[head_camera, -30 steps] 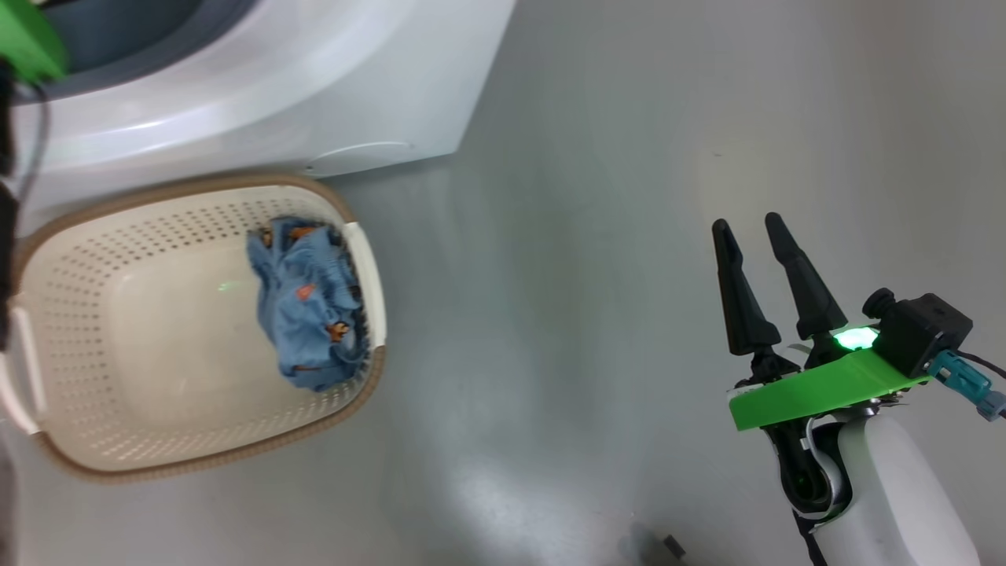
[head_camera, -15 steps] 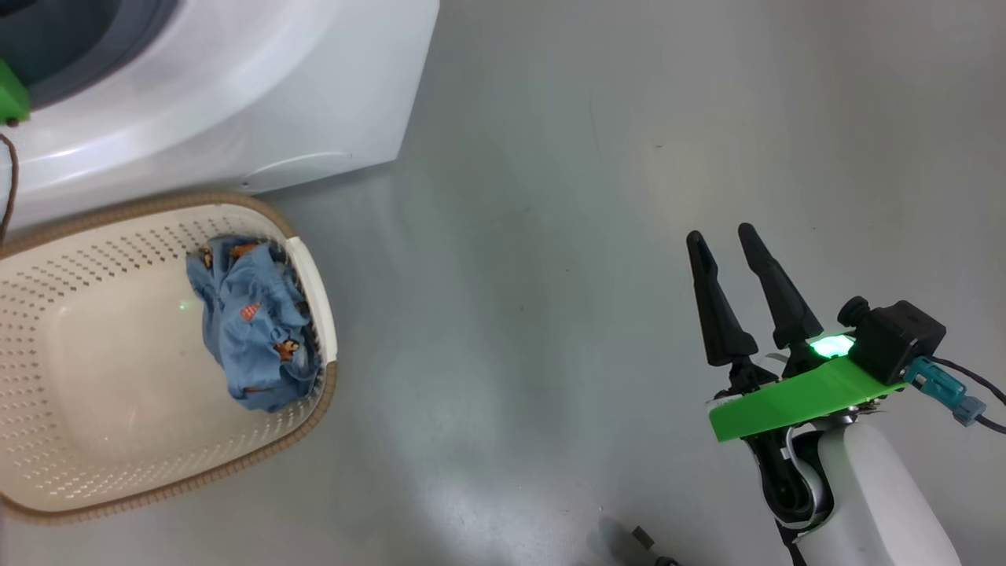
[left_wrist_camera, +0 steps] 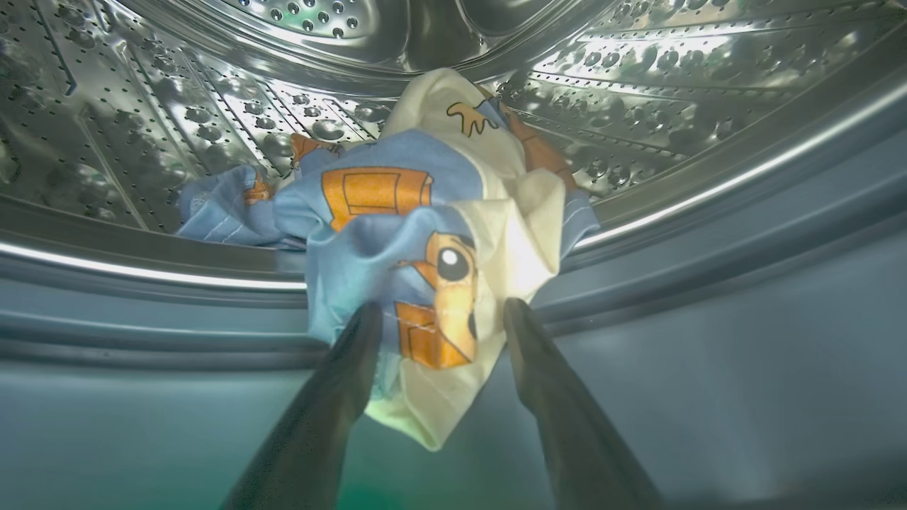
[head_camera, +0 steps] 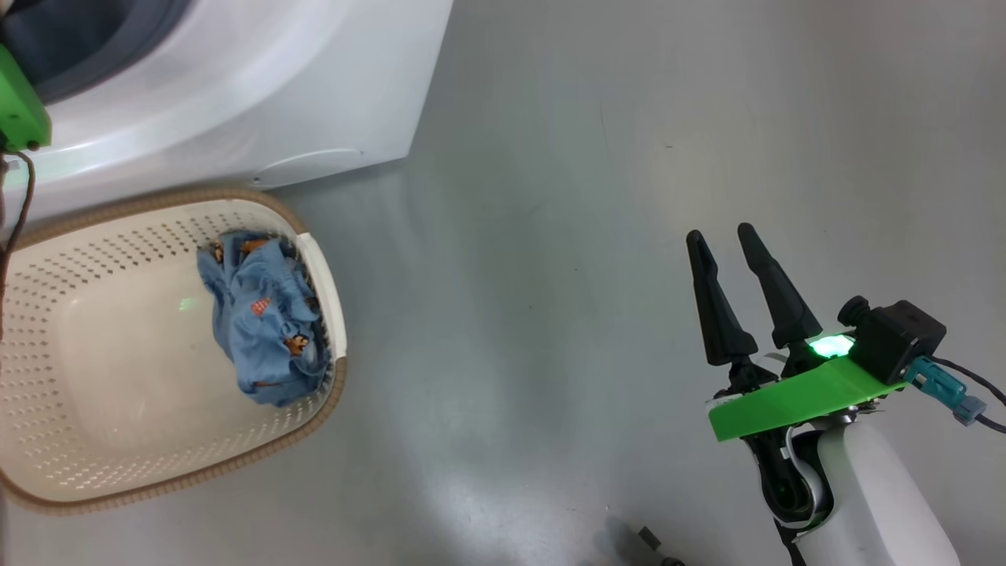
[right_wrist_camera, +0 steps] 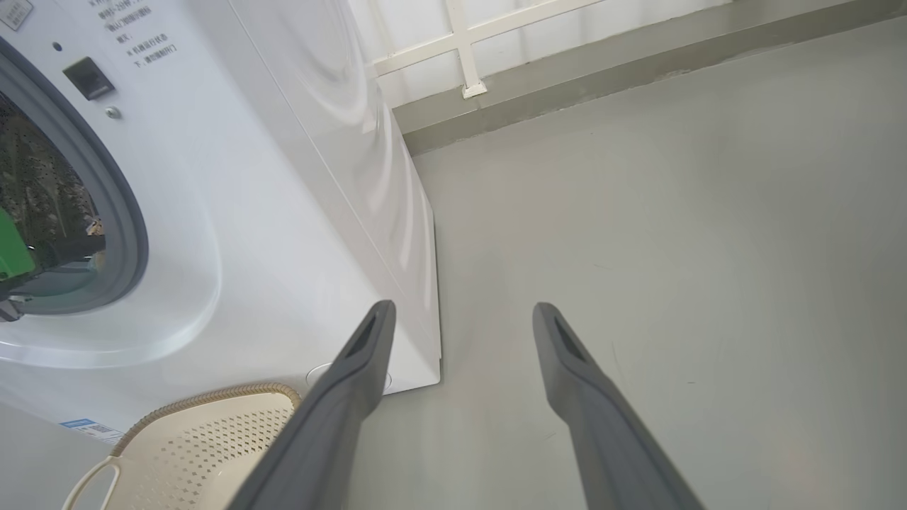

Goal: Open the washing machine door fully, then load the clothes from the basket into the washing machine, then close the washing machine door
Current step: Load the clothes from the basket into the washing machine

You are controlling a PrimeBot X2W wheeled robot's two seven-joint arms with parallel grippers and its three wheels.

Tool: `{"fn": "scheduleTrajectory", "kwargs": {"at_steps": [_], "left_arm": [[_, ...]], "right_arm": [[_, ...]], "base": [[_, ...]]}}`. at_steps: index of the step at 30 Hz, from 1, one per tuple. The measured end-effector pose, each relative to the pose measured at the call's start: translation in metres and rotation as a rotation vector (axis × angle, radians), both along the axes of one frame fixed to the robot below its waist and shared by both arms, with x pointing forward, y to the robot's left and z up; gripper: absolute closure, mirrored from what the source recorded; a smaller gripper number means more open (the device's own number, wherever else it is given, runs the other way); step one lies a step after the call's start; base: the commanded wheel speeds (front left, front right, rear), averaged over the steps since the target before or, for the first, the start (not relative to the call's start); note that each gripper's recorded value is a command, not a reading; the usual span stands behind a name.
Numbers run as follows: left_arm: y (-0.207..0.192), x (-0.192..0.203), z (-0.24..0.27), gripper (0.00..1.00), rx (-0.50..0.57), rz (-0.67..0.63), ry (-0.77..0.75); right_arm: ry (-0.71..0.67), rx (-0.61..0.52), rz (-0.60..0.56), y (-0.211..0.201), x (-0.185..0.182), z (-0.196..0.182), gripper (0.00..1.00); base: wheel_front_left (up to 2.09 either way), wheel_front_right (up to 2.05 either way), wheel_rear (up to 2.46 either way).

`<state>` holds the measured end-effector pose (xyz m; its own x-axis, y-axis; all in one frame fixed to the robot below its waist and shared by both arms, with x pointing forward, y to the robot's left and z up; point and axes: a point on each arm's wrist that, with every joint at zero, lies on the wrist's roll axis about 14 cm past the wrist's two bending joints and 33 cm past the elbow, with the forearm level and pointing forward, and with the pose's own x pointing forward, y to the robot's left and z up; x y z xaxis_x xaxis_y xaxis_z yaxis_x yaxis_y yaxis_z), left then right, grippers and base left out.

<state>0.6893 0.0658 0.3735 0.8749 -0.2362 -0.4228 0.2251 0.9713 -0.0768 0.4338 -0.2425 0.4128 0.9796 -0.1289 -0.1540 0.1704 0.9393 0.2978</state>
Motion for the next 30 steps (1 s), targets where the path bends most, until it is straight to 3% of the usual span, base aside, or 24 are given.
{"fn": "scheduleTrajectory", "kwargs": {"at_steps": [14,23,30], "left_arm": [[0.0,-0.009,0.029,0.0,-0.183,0.046,-0.116],[0.013,-0.037,0.053,0.0,-0.268,0.06,-0.222],[0.028,-0.082,0.064,0.0,-0.253,0.061,-0.297]], "right_arm": [[-0.032,0.006,0.016,0.003,0.008,0.008,0.0],[-0.083,-0.01,0.038,0.004,0.012,0.027,0.0],[-0.082,-0.018,0.055,0.005,0.002,0.031,0.0]], "base": [[0.0,0.0,0.0],[0.0,0.0,0.0],[0.0,0.0,0.0]]}}
